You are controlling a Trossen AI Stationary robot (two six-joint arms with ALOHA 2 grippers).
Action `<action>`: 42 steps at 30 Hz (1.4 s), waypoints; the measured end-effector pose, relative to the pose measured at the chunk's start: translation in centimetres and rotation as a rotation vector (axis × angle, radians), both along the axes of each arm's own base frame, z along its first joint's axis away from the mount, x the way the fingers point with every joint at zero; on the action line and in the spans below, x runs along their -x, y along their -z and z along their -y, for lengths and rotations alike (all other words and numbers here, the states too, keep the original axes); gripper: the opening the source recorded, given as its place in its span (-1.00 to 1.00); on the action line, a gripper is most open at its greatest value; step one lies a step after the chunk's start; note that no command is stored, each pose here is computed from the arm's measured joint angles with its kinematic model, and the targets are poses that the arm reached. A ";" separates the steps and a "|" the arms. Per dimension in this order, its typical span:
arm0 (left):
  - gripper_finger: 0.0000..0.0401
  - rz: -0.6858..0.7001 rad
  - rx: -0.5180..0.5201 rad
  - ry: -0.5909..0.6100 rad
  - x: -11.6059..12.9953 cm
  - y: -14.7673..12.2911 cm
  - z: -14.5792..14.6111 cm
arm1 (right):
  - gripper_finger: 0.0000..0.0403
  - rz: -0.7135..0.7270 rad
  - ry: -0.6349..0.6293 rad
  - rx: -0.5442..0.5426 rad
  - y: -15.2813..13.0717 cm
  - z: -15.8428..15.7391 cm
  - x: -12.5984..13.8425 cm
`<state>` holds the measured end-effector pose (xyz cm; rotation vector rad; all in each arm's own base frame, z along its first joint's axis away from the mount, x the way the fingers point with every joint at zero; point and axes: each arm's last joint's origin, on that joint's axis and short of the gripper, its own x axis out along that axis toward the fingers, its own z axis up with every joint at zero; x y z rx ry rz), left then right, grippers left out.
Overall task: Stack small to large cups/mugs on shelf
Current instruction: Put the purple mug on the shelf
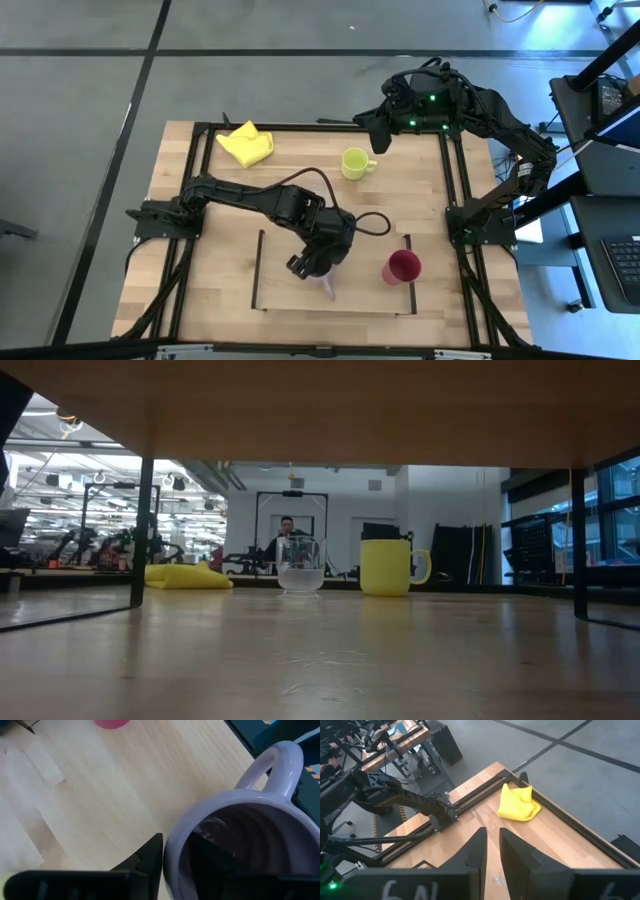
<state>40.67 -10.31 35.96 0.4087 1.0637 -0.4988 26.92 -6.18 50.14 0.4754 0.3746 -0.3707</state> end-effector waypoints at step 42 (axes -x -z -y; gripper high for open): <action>-0.66 -0.077 -0.002 -0.450 5.6 -4.3 -1.4 | -0.74 0.006 0.005 -0.009 0.0 0.0 0.0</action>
